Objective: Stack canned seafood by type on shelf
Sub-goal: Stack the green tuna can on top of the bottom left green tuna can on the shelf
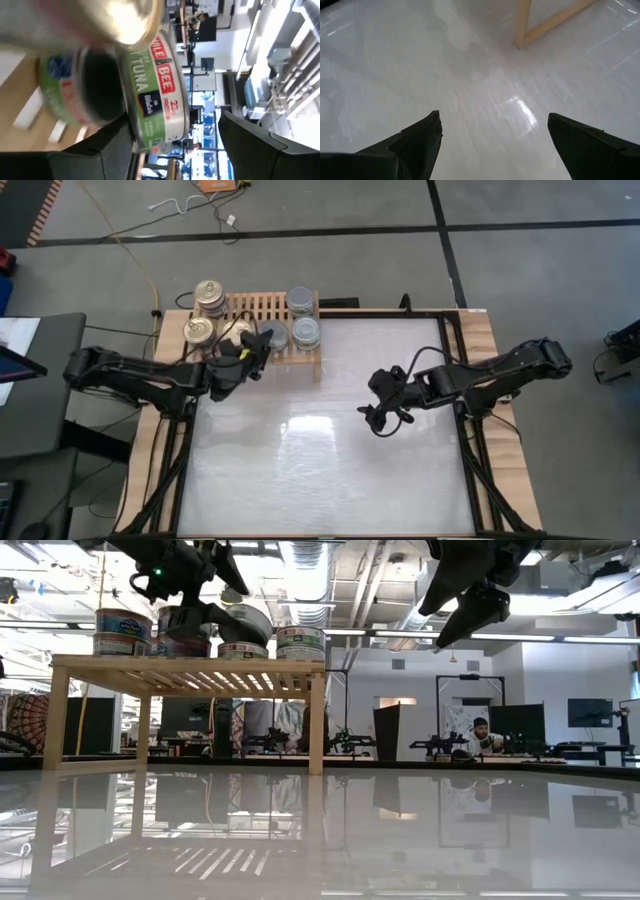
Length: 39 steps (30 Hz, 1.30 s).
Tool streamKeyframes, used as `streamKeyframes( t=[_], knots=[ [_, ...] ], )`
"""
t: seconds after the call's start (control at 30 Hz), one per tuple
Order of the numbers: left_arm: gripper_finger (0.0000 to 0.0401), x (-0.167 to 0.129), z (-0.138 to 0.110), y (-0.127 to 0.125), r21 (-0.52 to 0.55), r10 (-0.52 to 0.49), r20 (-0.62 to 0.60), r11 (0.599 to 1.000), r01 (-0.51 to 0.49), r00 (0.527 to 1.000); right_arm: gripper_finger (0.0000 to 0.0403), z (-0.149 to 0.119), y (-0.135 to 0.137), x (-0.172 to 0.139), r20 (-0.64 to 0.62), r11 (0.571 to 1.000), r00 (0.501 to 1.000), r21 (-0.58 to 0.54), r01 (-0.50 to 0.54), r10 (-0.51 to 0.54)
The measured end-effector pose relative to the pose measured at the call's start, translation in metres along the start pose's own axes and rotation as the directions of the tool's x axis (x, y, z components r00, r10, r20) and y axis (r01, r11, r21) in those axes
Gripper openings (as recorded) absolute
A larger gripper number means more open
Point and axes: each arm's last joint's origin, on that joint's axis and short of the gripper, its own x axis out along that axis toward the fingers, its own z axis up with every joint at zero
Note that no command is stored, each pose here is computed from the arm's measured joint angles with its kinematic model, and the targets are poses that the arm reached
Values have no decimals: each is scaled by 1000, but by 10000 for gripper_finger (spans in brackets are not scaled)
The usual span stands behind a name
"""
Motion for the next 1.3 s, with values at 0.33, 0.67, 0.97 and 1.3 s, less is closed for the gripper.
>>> streamKeyframes(
  t=[0.33, 0.67, 0.97, 1.3],
  knots=[
    [274, 0, 0, 3, 5, 36, -62, 999, -36, 997, 384, -1, 1, -1, -2, 1000, 1000, 7, -3, 3],
    [274, -6, 1, 7, -8, 77, -107, 997, -79, 991, 384, -2, 3, -1, 0, 1000, 1000, 8, -12, 12],
    [274, -9, 6, -5, -74, 22, -131, 997, -32, 991, 384, -2, 5, -1, 8, 1000, 1000, 8, -23, 23],
    [274, -8, 15, -2, -23, 74, -124, 997, -78, 990, 384, 0, 6, -1, 23, 999, 999, 8, -34, 34]
  ],
)
